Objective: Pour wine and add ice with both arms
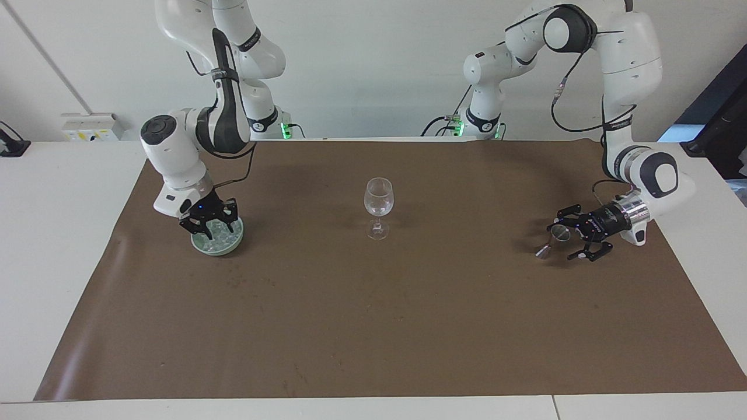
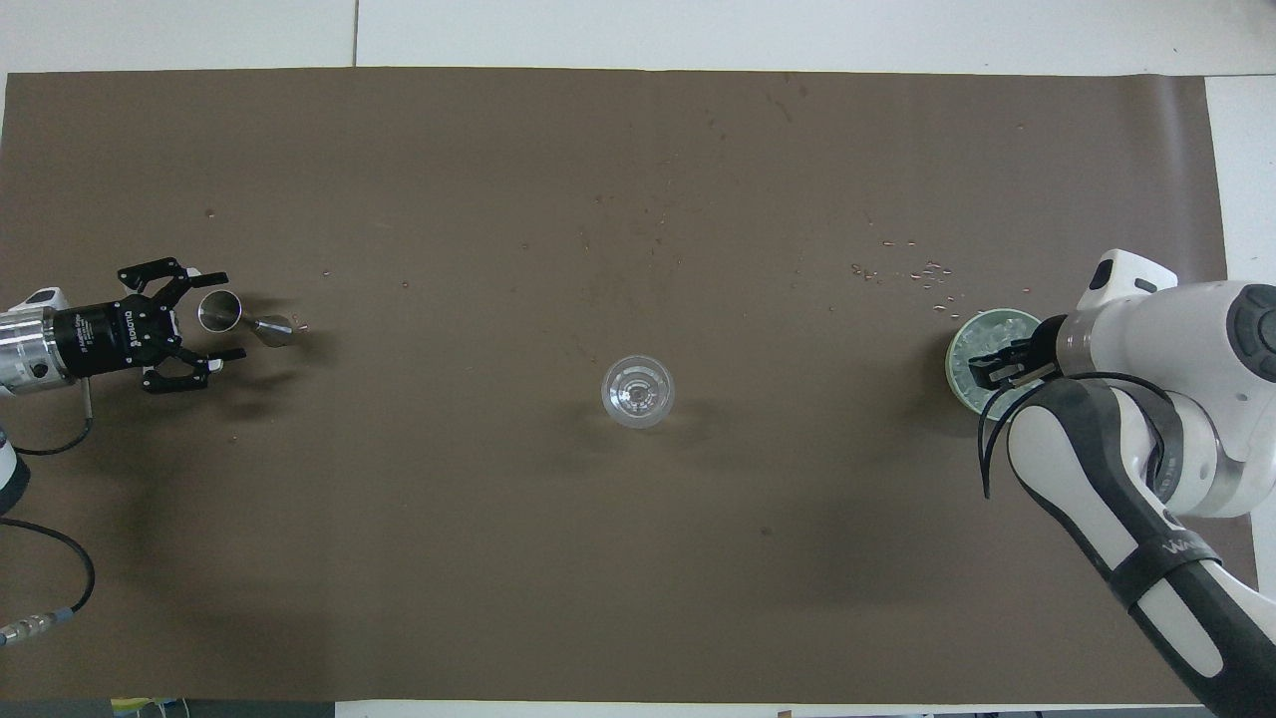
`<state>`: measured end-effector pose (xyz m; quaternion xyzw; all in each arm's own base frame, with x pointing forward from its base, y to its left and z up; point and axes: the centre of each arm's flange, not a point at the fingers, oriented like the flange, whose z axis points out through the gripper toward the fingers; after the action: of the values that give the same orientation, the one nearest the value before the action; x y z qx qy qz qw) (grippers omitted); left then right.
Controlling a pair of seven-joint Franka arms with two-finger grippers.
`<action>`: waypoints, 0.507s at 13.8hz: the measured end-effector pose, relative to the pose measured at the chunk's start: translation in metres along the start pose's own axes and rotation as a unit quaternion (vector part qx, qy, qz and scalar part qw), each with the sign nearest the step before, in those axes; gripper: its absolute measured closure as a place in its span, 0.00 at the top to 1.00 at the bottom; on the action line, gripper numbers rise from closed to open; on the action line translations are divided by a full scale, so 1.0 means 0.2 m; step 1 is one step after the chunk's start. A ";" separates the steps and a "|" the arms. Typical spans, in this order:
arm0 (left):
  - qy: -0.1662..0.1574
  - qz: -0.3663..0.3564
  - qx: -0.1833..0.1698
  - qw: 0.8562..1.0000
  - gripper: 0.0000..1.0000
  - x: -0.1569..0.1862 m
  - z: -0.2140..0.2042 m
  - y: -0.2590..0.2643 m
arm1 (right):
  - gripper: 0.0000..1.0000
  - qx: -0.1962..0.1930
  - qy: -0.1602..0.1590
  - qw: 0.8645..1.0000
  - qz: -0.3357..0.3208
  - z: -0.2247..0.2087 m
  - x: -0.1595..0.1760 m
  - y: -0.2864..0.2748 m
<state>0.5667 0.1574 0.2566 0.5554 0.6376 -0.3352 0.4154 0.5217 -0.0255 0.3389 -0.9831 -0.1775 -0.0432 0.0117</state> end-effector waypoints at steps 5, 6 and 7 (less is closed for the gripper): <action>0.124 0.062 0.072 0.988 1.00 -0.06 -0.06 0.06 | 0.56 0.002 -0.003 1.000 0.005 0.06 0.00 0.01; 0.144 0.080 0.093 0.982 1.00 -0.10 -0.03 0.08 | 0.54 0.003 -0.004 1.000 0.005 0.07 0.00 0.01; 0.160 0.096 0.107 0.977 1.00 -0.15 0.00 0.11 | 0.54 0.003 -0.005 1.000 0.005 0.08 0.00 0.01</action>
<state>0.5894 0.1472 0.2845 0.7020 0.5995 -0.2669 0.2768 0.5243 -0.0262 0.3235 -0.9841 -0.1730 -0.0378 0.0140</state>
